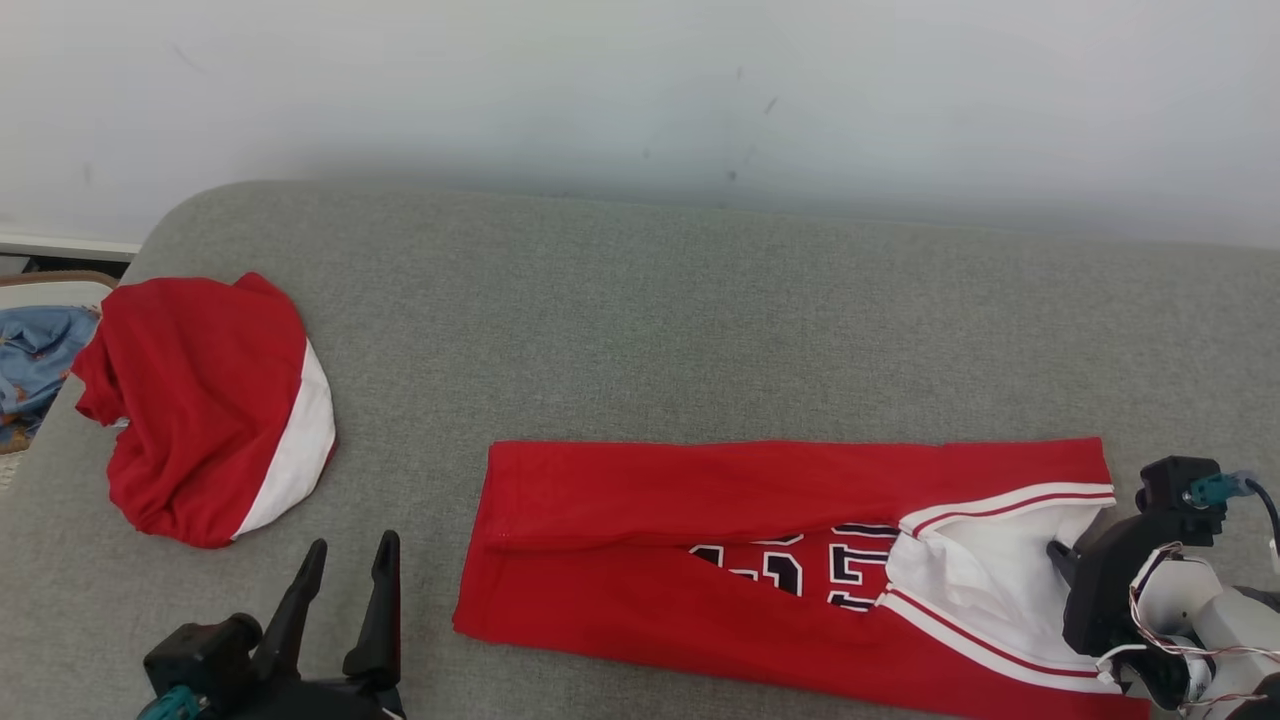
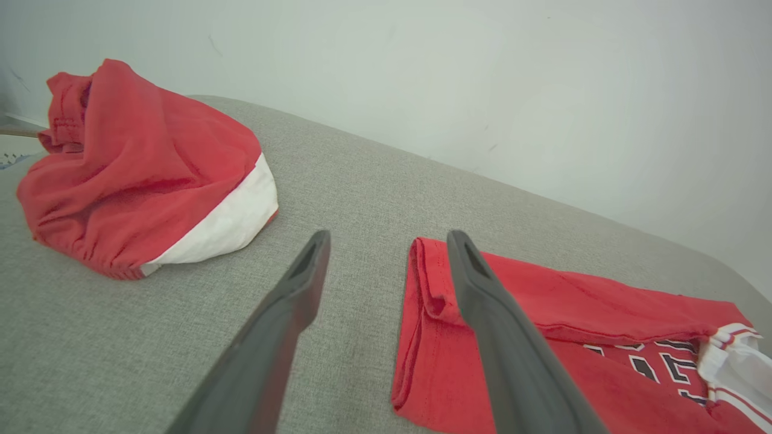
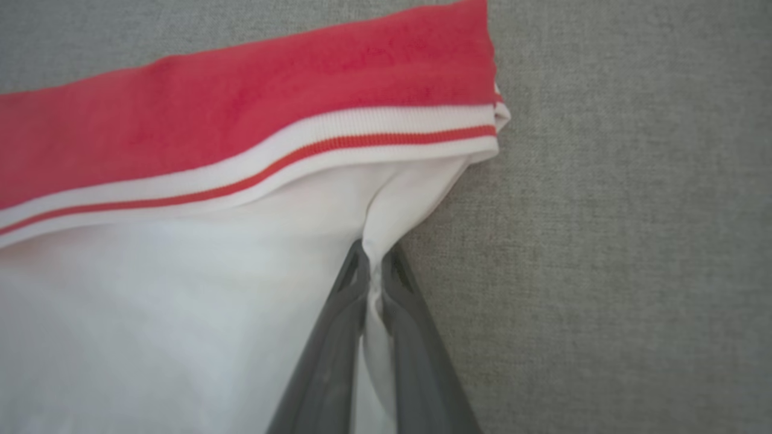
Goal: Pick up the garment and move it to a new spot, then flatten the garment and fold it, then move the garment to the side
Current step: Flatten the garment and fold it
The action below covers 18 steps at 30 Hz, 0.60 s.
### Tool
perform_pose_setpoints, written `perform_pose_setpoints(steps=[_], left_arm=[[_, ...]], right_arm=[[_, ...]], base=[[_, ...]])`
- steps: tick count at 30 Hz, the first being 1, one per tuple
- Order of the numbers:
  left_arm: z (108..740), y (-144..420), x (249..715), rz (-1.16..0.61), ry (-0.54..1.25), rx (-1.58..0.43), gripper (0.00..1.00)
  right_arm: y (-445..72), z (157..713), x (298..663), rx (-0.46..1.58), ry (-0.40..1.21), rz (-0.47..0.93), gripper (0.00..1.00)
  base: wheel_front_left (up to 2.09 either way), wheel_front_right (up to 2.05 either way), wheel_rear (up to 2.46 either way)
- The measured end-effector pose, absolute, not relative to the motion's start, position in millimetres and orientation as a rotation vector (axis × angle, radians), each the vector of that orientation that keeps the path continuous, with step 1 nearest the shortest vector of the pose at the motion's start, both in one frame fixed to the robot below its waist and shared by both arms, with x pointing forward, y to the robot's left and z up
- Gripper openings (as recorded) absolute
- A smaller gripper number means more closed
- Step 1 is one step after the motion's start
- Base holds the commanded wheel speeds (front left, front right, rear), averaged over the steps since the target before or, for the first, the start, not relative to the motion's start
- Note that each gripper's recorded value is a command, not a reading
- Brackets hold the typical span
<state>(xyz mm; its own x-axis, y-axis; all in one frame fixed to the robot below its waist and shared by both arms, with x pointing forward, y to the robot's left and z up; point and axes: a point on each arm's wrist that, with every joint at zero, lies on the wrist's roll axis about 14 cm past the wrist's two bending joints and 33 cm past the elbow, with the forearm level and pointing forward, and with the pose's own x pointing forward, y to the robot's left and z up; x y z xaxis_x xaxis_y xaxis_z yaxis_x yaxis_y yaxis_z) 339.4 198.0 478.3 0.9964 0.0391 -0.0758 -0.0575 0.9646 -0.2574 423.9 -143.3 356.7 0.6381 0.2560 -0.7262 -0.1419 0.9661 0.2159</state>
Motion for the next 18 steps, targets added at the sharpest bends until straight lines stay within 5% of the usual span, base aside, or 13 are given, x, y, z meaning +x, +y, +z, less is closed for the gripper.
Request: perform_pose_setpoints(steps=[18], left_arm=[[480, 182, 347, -0.003, 0.07, -0.265, 1.0]], right_arm=[[-184, 377, 425, 0.17, 0.766, 0.144, 0.0]], base=[[0.0, 0.0, 0.0]])
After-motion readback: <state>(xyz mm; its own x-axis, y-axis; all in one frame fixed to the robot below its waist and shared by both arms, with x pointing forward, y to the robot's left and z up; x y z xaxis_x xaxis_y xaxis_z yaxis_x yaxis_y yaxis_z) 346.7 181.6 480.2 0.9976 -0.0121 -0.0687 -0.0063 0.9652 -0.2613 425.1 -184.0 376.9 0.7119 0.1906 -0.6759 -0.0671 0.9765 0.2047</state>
